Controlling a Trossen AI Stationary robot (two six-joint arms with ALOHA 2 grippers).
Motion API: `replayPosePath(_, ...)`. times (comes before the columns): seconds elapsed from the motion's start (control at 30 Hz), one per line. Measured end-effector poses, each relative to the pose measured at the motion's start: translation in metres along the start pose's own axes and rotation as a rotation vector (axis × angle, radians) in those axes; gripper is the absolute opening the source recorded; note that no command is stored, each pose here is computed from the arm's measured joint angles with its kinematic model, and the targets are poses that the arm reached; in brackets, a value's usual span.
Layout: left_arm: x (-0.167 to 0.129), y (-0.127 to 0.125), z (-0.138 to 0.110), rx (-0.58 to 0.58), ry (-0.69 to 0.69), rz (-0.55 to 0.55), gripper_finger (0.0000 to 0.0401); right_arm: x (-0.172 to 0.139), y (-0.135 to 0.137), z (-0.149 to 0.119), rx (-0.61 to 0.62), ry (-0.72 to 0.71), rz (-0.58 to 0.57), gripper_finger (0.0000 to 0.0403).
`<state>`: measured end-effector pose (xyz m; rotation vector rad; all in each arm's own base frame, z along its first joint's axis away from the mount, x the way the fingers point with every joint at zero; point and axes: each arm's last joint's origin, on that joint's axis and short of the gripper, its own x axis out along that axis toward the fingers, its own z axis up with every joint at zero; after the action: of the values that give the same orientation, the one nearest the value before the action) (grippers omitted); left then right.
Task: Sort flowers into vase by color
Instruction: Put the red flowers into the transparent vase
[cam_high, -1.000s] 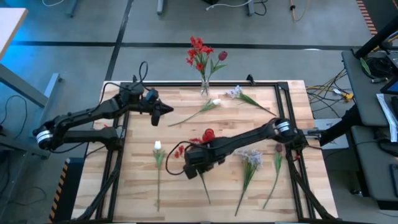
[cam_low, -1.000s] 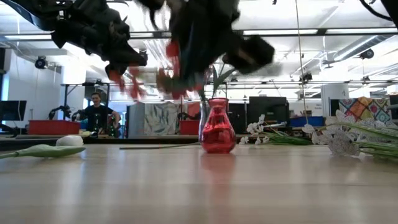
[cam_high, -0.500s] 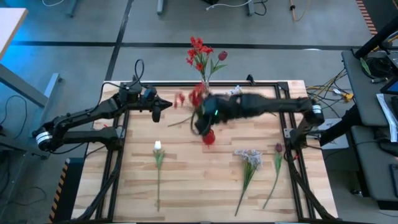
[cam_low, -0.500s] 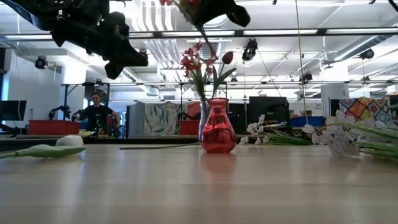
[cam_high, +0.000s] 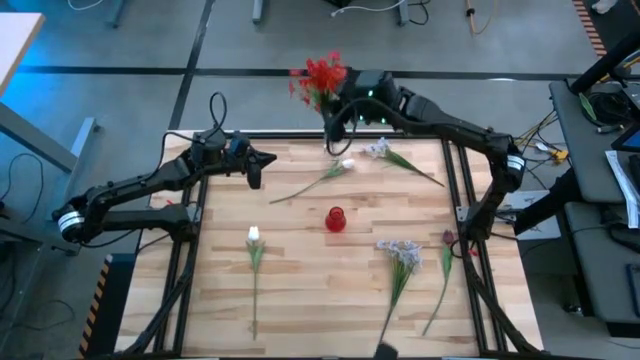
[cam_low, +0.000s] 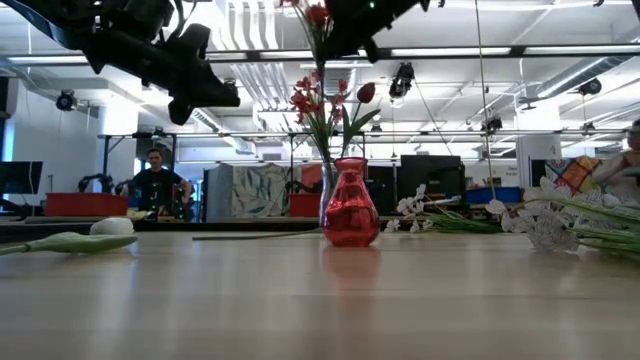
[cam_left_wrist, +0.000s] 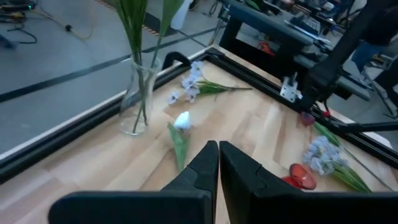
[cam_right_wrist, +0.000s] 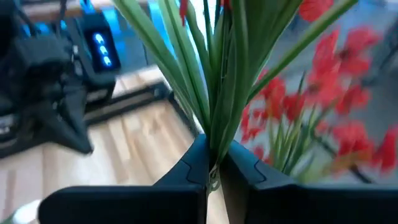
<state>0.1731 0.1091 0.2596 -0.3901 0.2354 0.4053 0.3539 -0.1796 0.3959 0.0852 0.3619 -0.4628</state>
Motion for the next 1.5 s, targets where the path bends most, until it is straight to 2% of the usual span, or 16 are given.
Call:
replayPosePath(0.2,0.000,0.000,0.001,0.003,-0.016,0.004,0.0000,0.017,-0.024,-0.021,-0.086,-0.065,-0.036,0.0011)
replayPosePath(0.5,0.000,0.001,0.002,0.004,-0.030,0.036,0.0000,0.034,-0.036,-0.057,-0.128,-0.089,-0.068,0.0010)
replayPosePath(0.77,0.000,0.001,0.002,0.000,-0.030,0.036,0.0000,0.036,-0.034,-0.063,-0.184,-0.094,-0.067,0.0009)
replayPosePath(1.07,0.000,0.001,0.002,0.000,-0.030,0.036,0.0000,0.035,-0.033,-0.061,-0.303,-0.100,-0.116,0.0009)
replayPosePath(1.5,0.000,0.001,0.002,0.000,-0.030,0.035,0.0000,0.036,-0.011,-0.061,-0.300,-0.109,-0.062,0.0009)
